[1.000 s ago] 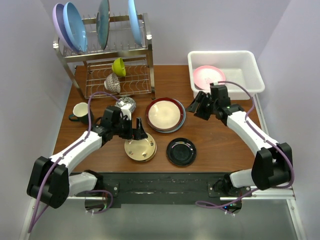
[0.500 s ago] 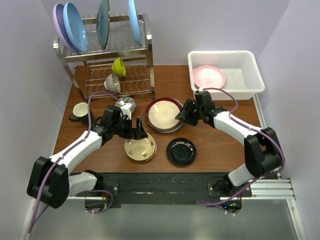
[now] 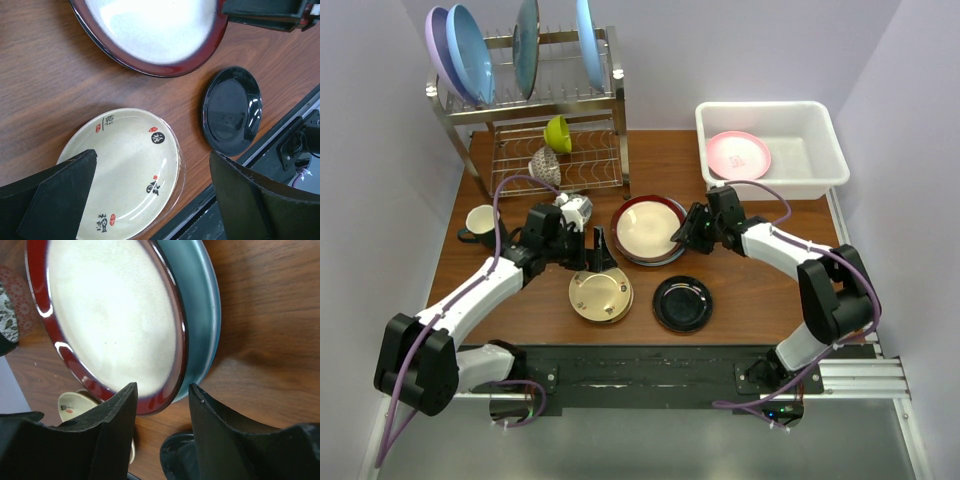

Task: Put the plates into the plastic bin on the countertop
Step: Pick up the plate at the center of the board.

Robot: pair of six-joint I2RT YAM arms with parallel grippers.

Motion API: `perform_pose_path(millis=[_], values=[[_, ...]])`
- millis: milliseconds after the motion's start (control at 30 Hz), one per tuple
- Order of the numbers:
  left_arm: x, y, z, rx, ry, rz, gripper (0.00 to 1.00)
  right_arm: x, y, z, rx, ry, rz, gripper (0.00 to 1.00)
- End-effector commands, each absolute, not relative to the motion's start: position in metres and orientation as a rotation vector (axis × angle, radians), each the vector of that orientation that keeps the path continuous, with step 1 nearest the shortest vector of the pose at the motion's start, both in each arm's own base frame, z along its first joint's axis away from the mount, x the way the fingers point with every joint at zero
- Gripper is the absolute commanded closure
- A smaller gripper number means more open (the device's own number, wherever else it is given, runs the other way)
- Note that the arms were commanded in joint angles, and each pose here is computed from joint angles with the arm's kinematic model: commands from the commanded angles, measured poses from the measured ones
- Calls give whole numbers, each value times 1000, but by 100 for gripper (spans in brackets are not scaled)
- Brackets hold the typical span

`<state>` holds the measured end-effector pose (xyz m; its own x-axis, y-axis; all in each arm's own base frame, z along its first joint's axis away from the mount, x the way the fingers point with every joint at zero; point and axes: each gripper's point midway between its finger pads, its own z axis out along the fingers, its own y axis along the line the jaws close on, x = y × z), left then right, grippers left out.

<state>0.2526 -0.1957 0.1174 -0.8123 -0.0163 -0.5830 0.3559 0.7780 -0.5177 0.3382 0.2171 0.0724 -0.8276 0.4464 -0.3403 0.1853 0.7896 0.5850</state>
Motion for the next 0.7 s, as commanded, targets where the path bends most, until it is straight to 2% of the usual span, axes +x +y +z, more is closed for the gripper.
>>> perform_pose_path(millis=[0,300,500,667], values=[[259,-202,136,290,2347,-869,0,347,221,66,497,2482,759,52],[260,-202,136,297,2348,-865,0,353,231,54,517,2490,801,52],[260,-202,134,298,2352,-864,0,351,230,38,536,2527,762,57],[260,-202,134,299,2354,-859,0,349,231,30,544,2540,752,74]])
